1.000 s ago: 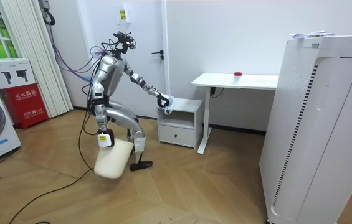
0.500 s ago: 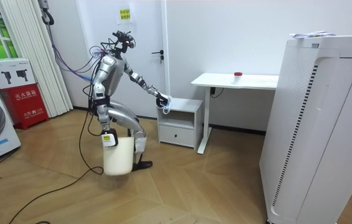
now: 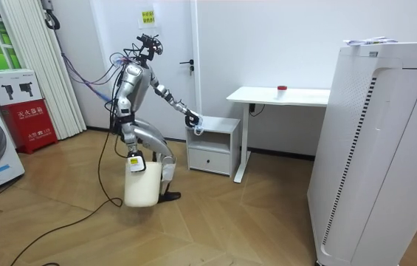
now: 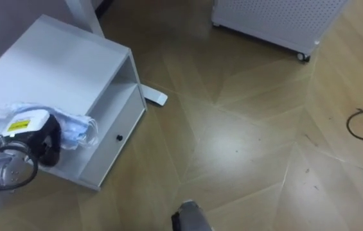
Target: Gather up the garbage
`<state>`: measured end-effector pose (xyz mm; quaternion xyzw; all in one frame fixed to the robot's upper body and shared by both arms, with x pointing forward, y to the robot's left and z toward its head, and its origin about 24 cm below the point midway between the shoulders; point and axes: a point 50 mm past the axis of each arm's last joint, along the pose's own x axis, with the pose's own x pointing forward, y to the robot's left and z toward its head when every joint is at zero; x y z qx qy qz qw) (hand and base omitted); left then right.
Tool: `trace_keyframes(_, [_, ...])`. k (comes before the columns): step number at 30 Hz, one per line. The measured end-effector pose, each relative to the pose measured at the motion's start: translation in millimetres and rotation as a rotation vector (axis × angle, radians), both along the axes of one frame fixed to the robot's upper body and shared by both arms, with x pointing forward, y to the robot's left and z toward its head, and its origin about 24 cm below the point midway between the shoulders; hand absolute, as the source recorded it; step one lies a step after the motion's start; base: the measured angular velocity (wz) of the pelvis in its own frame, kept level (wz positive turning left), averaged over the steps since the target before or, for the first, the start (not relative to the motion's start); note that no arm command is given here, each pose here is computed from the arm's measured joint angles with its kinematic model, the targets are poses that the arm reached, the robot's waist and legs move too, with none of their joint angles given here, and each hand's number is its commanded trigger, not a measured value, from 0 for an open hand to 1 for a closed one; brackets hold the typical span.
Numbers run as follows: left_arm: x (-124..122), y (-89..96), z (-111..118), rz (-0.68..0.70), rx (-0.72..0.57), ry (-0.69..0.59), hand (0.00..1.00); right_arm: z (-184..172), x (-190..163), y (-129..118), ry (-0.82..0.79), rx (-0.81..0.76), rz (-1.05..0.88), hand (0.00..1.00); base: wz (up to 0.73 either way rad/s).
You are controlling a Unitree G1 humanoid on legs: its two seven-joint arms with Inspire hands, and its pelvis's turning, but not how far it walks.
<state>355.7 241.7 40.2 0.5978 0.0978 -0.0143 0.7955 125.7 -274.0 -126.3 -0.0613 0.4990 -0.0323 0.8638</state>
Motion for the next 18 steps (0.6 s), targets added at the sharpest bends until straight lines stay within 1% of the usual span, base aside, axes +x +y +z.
trace_keyframes(1, [0,-4.5,-1,-0.012,-0.028,-0.010,1.00,0,0,0,-0.004,-0.006,0.001,1.00,-0.10])
trace_keyframes(3, [-2,-22.7,-1,-0.048,-0.176,-0.075,1.00,1,0,-1,-0.007,-0.045,0.015,1.00,-0.14])
trace_keyframes(4, [-3,-27.5,-2,-0.056,-0.218,-0.090,1.00,1,0,-2,-0.006,-0.054,0.018,1.00,-0.09])
trace_keyframes(6, [-9,-40.1,-7,-0.070,-0.358,-0.112,1.00,2,2,-3,-0.013,-0.097,0.037,1.00,0.02])
trace_keyframes(10, [-21,-46.4,-19,-0.073,-0.493,-0.106,1.00,5,12,-5,-0.040,-0.154,0.047,1.00,0.01])
trace_keyframes(13, [-25,-50.9,-23,-0.054,-0.588,-0.105,1.00,9,19,-8,-0.052,-0.210,0.059,1.00,0.00])
trace_keyframes(15, [-26,-60.1,-22,-0.063,-0.671,-0.116,1.00,13,27,-13,-0.066,-0.279,0.097,1.00,0.02])
trace_keyframes(16, [-25,-62.6,-21,-0.071,-0.683,-0.116,1.00,15,30,-14,-0.071,-0.296,0.111,1.00,0.00])
trace_keyframes(18, [-24,-74.6,-20,-0.088,-0.759,-0.107,1.00,20,42,-17,-0.093,-0.350,0.133,1.00,0.06])
